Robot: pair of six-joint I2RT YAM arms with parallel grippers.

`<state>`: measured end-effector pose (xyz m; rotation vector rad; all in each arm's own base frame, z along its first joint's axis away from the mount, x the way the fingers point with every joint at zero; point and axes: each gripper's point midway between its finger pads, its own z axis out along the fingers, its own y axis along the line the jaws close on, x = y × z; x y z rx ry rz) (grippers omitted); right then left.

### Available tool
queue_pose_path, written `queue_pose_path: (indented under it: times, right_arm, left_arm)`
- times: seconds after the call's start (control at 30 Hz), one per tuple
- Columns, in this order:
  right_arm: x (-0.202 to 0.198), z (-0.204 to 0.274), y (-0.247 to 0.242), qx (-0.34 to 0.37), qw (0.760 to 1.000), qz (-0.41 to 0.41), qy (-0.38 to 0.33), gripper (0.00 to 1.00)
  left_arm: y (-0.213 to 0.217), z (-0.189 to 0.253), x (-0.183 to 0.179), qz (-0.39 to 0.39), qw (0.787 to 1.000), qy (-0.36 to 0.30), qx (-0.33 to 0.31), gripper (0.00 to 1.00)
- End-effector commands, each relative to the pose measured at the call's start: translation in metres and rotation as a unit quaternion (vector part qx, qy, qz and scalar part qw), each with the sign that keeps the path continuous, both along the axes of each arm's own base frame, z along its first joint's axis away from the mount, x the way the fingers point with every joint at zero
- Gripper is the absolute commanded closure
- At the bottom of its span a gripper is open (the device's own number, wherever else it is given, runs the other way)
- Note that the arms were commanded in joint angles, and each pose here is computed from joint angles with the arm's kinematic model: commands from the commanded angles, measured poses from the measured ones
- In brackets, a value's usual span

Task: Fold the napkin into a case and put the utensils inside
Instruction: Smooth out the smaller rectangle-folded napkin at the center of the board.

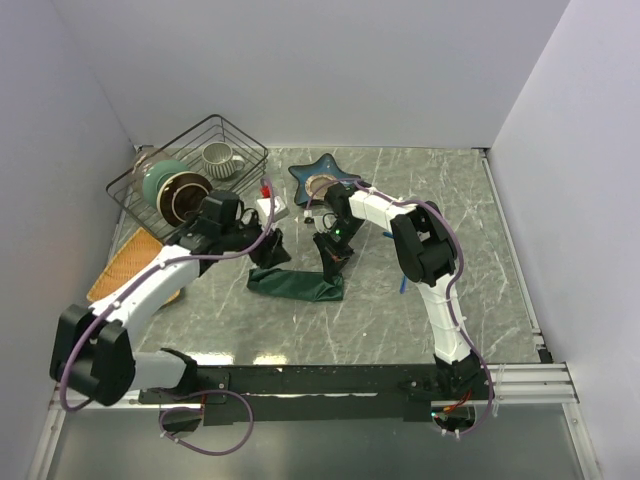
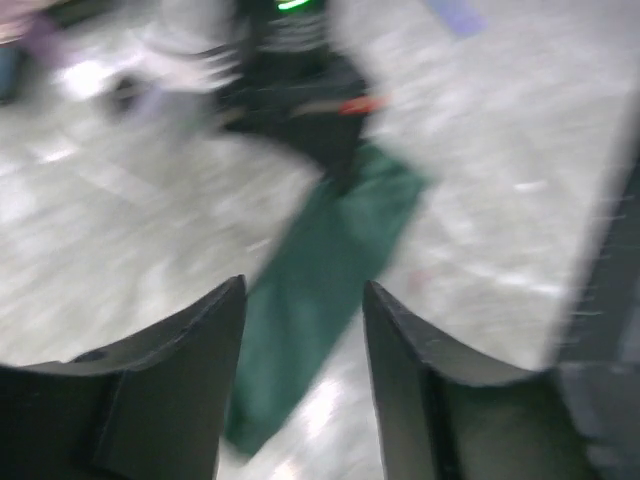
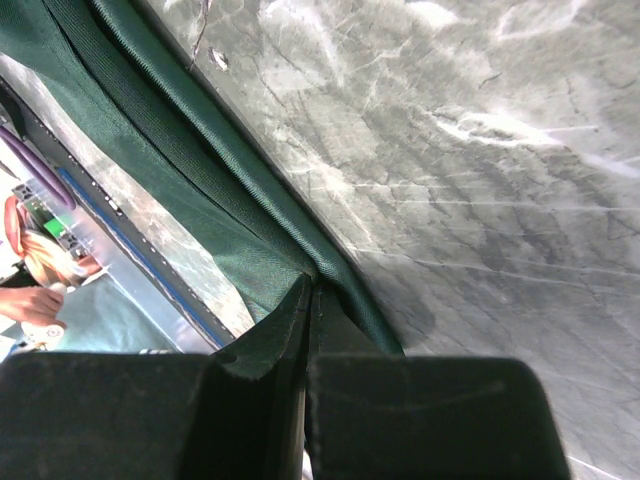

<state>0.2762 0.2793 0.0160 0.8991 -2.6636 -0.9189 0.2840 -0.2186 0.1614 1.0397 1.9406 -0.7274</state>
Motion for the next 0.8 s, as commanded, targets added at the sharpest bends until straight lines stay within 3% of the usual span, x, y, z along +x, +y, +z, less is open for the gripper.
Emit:
queue_pose_path:
  times: [0.0, 0.03, 0.1, 0.13, 0.53, 0.7, 0.73, 0.77]
  right_arm:
    - [0.01, -0.022, 0.001, -0.016, 0.998, 0.034, -0.056, 1.0]
    - [0.012, -0.022, 0.001, -0.015, 0.998, 0.036, -0.058, 1.0]
    - [0.014, -0.02, 0.002, -0.014, 0.997, 0.037, -0.061, 1.0]
    - [0.015, -0.02, 0.002, -0.014, 0.997, 0.038, -0.063, 1.0]
    - [0.017, -0.016, 0.006, -0.002, 0.997, 0.04, -0.066, 1.0]
    - [0.024, 0.006, 0.01, 0.018, 0.997, 0.029, -0.073, 1.0]
    - [0.024, 0.012, 0.008, 0.019, 0.997, 0.022, -0.068, 0.96]
    - [0.029, 0.026, 0.009, 0.029, 0.997, 0.015, -0.076, 0.86]
  left_arm:
    - [-0.045, -0.002, -0.046, -0.077, 0.967, 0.202, -0.135, 0.48]
    - [-0.053, 0.004, -0.039, -0.085, 0.964, 0.196, -0.161, 0.51]
    - [-0.058, -0.013, -0.046, -0.057, 0.941, 0.275, -0.19, 0.56]
    - [-0.061, -0.013, -0.04, -0.059, 0.94, 0.266, -0.206, 0.6]
    - [-0.051, -0.11, -0.004, 0.055, 0.894, 0.407, -0.181, 0.79]
    - [-0.039, -0.147, -0.007, 0.079, 0.872, 0.456, -0.16, 0.84]
    - [-0.036, -0.154, -0.008, 0.088, 0.867, 0.464, -0.157, 0.85]
    - [-0.033, -0.157, -0.006, 0.094, 0.867, 0.463, -0.156, 0.86]
